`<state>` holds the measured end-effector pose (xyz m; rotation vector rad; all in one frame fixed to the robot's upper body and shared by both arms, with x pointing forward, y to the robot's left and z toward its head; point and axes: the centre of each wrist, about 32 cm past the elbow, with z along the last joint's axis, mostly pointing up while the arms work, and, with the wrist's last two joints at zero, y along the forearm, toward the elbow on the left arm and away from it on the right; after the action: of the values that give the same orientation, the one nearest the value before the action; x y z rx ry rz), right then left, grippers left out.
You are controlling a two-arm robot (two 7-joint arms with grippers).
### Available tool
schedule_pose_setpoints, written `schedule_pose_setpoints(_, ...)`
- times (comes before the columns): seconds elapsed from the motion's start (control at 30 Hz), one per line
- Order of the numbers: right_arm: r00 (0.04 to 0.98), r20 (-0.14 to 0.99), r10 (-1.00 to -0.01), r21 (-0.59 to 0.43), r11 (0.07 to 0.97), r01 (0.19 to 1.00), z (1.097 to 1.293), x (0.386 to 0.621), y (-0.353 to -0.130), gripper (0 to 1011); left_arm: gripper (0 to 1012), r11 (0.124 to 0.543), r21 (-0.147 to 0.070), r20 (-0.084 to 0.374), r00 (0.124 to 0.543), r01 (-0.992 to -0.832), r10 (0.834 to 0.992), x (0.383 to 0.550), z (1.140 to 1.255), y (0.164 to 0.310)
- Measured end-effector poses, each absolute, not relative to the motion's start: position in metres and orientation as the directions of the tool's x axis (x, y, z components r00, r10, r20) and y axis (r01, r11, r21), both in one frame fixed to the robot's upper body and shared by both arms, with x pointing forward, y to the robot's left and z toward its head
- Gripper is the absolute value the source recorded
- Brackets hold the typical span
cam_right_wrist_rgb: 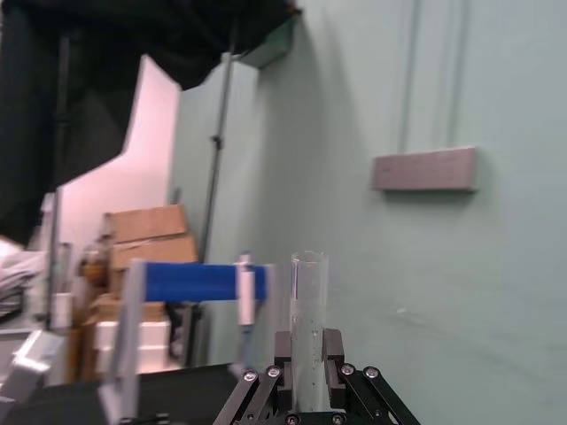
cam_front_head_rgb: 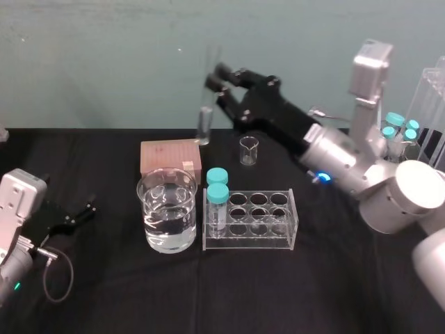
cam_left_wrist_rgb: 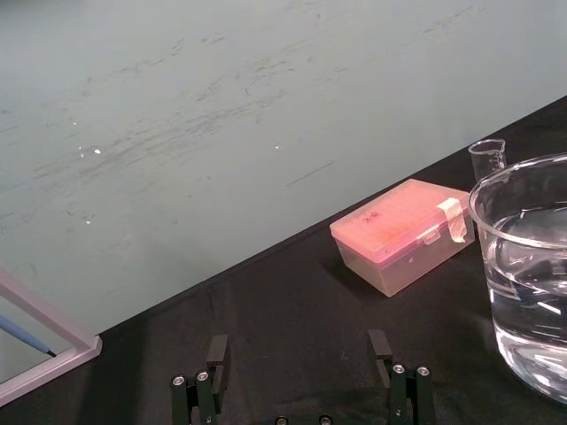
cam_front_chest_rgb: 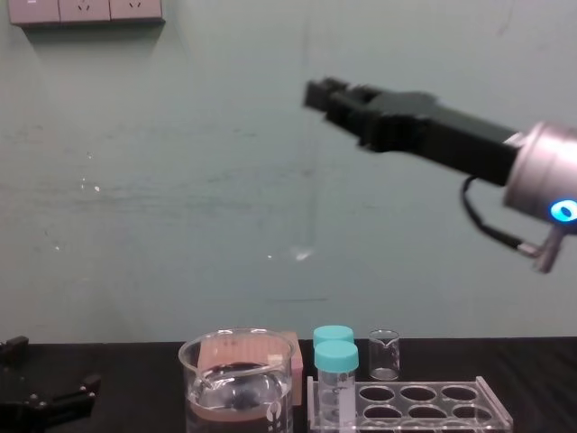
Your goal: Hold the test tube with one hand and immerse one end into the beaker, then return it to the test tube rack.
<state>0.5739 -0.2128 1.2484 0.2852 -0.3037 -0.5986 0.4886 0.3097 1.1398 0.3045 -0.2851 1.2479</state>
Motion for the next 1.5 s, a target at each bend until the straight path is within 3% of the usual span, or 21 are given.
schedule_pose_setpoints(0.23, 0.681, 0.216, -0.700, 0.363, 0.705, 0.609, 1.254, 0.560, -0.246, 216, 1000, 0.287, 0.070, 0.374, 0.292, -0.955, 0.880, 0.489, 1.140, 0.310)
schedule_pose_setpoints(0.53, 0.579, 0.193, -0.792, 0.321, 0.609, 0.725, 1.243, 0.541, -0.273, 216, 1000, 0.287, 0.070, 0.374, 0.292, -0.955, 0.880, 0.489, 1.140, 0.310)
schedule_pose_setpoints(1.03, 0.568, 0.114, -0.815, 0.192, 0.579, 0.793, 1.207, 0.525, -0.276, 216, 1000, 0.287, 0.070, 0.374, 0.292, -0.955, 0.880, 0.489, 1.140, 0.310)
schedule_pose_setpoints(1.5, 0.563, 0.085, -0.822, 0.144, 0.569, 0.809, 1.194, 0.522, -0.274, 216, 1000, 0.287, 0.070, 0.374, 0.292, -0.955, 0.880, 0.489, 1.140, 0.310)
